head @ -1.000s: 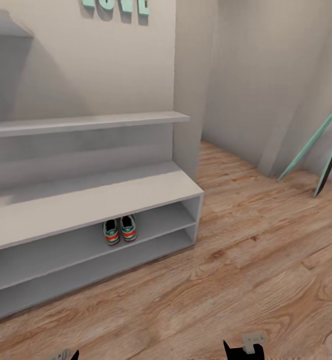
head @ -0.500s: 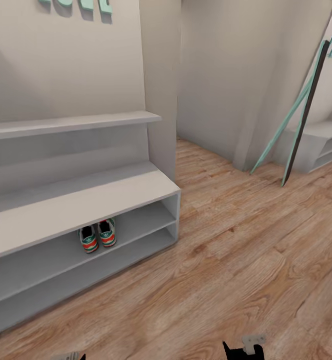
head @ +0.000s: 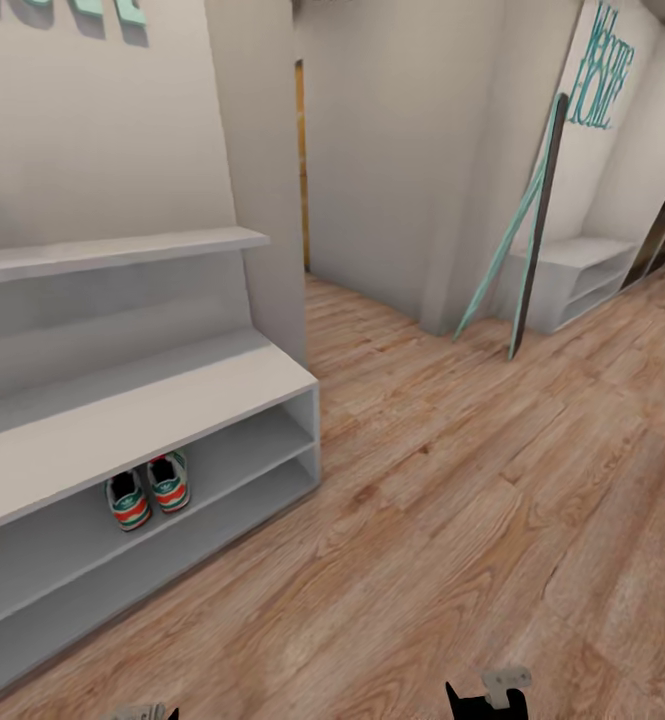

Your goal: Pick up the two gym shoes and the two sandals from the corridor floor and place them onto the hallstand (shoe rack) in the corridor, making sure they are on the rack and not on the floor. Arrange them so the two gym shoes are next to each other and the two sandals are next to each other.

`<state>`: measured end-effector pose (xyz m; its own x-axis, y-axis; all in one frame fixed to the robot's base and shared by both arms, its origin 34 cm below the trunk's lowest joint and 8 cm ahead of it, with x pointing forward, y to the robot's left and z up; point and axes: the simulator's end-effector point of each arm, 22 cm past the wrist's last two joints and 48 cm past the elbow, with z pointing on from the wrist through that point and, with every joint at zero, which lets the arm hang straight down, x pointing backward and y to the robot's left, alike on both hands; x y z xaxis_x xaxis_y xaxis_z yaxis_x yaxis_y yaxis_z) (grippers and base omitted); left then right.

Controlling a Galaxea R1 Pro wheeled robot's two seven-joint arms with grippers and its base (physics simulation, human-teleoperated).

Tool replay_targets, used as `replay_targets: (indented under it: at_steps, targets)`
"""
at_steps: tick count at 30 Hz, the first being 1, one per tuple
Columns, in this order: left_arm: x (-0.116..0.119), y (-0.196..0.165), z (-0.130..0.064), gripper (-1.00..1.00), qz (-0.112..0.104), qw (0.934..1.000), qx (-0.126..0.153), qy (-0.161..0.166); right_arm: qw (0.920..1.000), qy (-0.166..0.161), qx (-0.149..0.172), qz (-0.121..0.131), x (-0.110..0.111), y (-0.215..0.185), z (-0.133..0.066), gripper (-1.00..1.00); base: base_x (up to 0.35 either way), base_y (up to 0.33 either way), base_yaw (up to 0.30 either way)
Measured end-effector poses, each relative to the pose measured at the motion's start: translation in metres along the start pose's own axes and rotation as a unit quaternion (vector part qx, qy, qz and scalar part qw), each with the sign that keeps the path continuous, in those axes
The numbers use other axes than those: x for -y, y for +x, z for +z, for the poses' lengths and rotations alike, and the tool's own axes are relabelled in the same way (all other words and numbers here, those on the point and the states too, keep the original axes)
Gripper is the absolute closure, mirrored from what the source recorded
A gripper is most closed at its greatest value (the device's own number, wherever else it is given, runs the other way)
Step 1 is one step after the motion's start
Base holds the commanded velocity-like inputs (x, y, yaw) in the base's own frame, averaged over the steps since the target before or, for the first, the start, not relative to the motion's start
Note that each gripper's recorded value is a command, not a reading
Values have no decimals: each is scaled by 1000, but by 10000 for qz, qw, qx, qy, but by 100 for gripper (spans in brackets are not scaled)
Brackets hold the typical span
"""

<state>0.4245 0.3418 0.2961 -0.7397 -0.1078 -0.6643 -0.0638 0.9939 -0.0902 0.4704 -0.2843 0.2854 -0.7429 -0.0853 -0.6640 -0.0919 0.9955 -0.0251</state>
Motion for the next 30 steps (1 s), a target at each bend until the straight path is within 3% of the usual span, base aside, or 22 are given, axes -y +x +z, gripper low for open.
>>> replay_targets:
  at_steps: [11, 23, 30]
  targets:
    - [1, -3, 0, -100, 7, 10000, 30, 9, 10000, 42, 46, 28, 2, -4, 0, -100, 0, 0, -278]
    - [0, -2, 0, -100, 10, 10000, 23, 8, 9991, 227, 64, 346, 12, -4, -1, -100, 0, 0, -288]
    - [1, -1, 0, -100, 9, 10000, 6, 8, 9989, 253, 52, 399, 13, -3, 0, -100, 0, 0, -288]
